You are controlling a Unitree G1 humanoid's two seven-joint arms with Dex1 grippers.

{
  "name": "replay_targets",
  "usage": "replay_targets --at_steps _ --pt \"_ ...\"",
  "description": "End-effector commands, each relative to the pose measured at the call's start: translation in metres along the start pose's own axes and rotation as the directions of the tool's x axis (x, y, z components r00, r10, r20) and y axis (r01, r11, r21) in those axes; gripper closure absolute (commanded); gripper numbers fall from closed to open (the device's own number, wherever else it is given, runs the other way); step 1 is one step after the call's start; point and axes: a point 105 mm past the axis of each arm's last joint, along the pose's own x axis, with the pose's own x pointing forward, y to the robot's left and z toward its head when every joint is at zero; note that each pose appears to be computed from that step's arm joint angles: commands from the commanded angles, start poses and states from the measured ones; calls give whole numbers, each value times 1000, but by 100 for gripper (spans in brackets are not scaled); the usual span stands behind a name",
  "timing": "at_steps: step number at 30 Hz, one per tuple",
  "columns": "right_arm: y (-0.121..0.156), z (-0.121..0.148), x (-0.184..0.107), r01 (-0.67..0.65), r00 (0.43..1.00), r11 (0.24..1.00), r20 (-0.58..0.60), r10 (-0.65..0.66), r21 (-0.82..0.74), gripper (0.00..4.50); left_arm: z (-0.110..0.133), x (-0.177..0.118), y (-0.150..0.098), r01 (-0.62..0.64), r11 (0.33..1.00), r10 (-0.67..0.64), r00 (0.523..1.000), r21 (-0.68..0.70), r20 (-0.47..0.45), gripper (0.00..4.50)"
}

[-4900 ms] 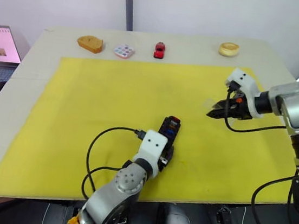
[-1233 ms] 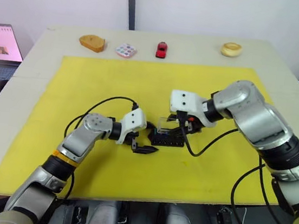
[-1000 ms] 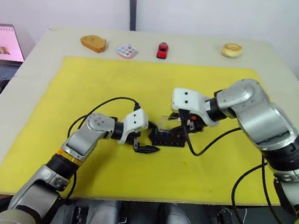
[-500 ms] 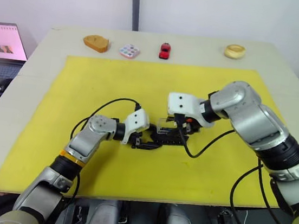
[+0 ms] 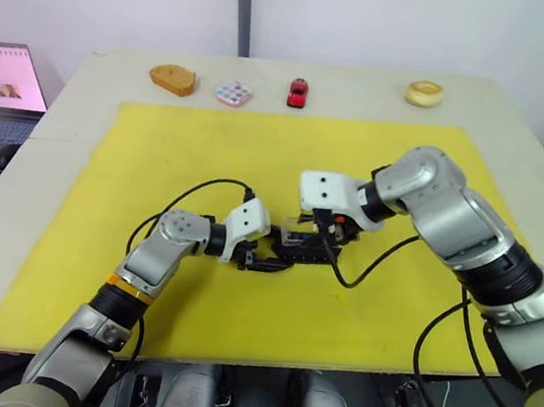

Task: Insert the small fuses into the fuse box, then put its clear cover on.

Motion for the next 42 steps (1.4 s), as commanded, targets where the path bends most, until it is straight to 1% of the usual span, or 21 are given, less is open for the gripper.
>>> replay_targets --at_steps 1,9,13,18,23,27,32,42 --pt "0 1 1 -7 1000 1000 -5 7 5 285 -18 4 -12 32 998 -35 998 -53 -47 193" --pt "0 -7 6 -12 999 1000 -44 12 0 285 -18 6 -12 34 998 -36 998 -51 -47 193" --pt "1 -4 6 -22 999 1000 -28 22 14 285 -20 5 -13 32 998 -35 998 -49 -51 193" --pt "-7 -3 -3 11 1000 1000 -24 -11 22 285 -20 6 -12 31 998 -34 998 -49 -50 193" --pt "1 8 -12 -21 1000 1000 3 21 15 285 -21 6 -12 32 998 -34 998 -52 -48 193" --pt "3 9 -7 -26 1000 1000 2 26 16 285 -20 8 -13 31 998 -34 999 -54 -42 193" --pt "-2 3 -4 -6 1000 1000 -17 6 25 285 -21 7 -13 29 998 -31 999 -53 -40 193" --pt "1 -1 5 -33 999 999 -23 34 38 285 -21 6 -13 17 998 -19 999 -55 -42 193"
